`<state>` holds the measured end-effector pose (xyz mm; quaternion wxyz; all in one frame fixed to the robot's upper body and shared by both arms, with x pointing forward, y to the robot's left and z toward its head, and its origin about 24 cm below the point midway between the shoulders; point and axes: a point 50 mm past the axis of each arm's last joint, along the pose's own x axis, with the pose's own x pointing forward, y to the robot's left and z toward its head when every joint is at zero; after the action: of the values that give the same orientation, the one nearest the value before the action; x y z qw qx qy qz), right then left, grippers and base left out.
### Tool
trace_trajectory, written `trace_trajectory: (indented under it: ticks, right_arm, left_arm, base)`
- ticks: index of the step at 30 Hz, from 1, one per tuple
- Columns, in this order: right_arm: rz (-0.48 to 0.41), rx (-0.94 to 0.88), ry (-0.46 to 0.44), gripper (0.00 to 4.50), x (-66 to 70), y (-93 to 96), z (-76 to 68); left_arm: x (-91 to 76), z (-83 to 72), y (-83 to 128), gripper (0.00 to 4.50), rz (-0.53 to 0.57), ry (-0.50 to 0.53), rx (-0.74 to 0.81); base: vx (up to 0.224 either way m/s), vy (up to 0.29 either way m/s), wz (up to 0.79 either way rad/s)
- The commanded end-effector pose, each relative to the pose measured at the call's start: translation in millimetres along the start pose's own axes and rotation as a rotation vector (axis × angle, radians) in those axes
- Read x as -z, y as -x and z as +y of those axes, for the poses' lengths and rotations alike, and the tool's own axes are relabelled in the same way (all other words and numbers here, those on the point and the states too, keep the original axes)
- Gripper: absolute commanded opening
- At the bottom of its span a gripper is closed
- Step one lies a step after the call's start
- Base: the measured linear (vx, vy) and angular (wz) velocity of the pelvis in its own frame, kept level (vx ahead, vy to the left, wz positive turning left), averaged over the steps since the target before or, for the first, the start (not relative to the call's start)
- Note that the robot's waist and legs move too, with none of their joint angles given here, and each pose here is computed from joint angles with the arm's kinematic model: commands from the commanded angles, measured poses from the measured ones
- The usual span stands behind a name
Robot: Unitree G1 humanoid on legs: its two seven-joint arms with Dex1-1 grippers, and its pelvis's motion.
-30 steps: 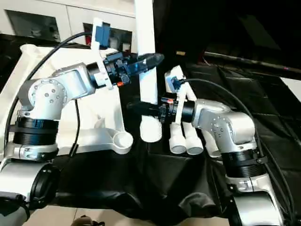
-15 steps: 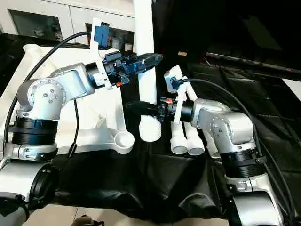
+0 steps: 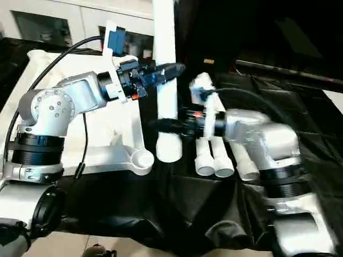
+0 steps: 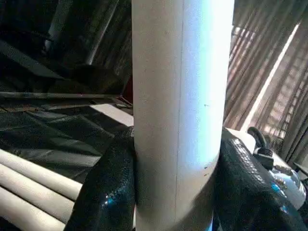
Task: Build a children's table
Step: Pick table leg
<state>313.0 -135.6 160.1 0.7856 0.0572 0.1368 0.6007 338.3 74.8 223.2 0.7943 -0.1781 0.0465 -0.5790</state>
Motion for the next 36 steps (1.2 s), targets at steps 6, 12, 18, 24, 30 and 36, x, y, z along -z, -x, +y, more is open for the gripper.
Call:
trace_trajectory:
  ticks: [6,12,18,24,30,36]
  right_arm:
    - [0.09,-0.032,0.009,3.08,7.0,5.5,3.3]
    - [0.097,-0.028,-0.003,3.08,11.5,1.5,1.5]
    - [0.095,-0.021,-0.013,2.79,13.3,-1.2,0.1]
    - [0.086,-0.034,-0.038,2.37,16.7,-3.4,0.1]
    - [0.071,-0.042,-0.061,1.99,18.1,-5.2,-0.4]
    - [0.065,-0.036,-0.076,1.89,20.1,-5.0,-2.2]
  left_arm:
    - [-4.8,-8.7,-6.3,1.79,0.014,-0.043,0.061]
    - [-3.5,-11.8,-7.8,1.79,0.025,-0.049,0.088]
    - [-2.5,-12.2,-8.1,1.79,0.034,-0.059,0.096]
    - [-2.6,-12.2,-8.6,1.79,0.028,-0.06,0.101]
    - [-3.1,-12.2,-8.5,1.79,0.023,-0.06,0.105]
    - [-3.3,-12.7,-8.3,1.79,0.018,-0.061,0.109]
  base:
    - [0.0,0.0,0.0]
    - [0.0,0.0,0.0]
    - [0.0,0.0,0.0]
    - [0.0,0.0,0.0]
    - [0.0,0.0,0.0]
    - [0.0,0.0,0.0]
